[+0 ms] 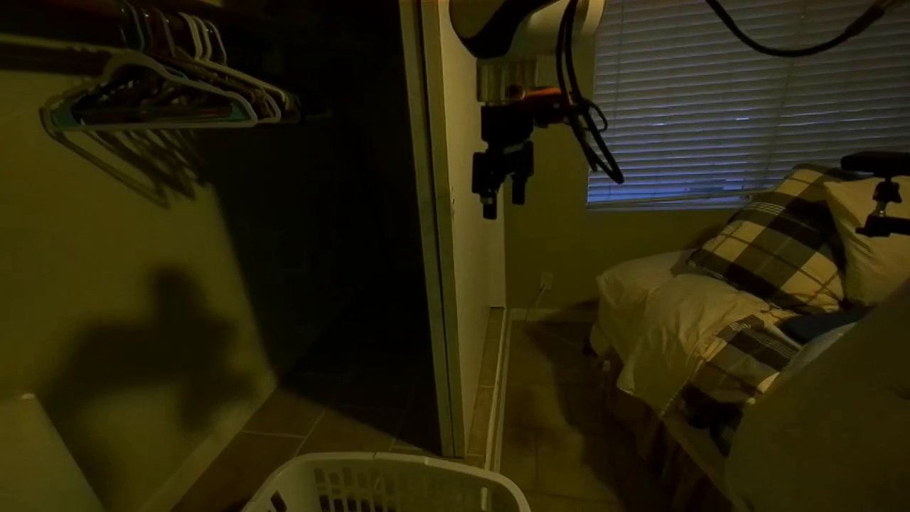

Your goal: Move the cup to the top of the shelf

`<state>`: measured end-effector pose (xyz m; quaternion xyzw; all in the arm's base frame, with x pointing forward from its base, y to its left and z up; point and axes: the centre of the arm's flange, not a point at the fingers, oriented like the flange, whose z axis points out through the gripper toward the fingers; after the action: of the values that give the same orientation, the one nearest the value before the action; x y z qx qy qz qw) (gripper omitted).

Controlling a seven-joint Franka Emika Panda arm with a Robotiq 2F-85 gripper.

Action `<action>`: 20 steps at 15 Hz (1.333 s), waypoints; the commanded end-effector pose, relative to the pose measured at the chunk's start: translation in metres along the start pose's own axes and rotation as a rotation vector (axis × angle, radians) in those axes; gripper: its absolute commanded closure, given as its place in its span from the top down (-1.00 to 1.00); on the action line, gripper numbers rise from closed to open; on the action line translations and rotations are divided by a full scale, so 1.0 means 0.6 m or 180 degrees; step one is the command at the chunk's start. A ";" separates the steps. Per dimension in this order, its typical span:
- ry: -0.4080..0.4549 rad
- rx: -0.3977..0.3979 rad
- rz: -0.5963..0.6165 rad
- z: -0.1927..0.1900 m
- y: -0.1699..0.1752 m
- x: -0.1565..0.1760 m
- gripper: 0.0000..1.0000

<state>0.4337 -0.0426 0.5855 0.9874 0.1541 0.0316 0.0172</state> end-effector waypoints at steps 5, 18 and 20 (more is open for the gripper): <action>0.0398 -0.0148 -0.1280 -0.112 -0.208 -0.005 1.00; 0.0922 0.0248 -0.2534 -0.203 -0.443 -0.028 1.00; 0.0923 0.0251 -0.2554 -0.203 -0.442 -0.026 1.00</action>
<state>0.3300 0.2079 0.6942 0.8344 0.5279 0.1550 -0.0315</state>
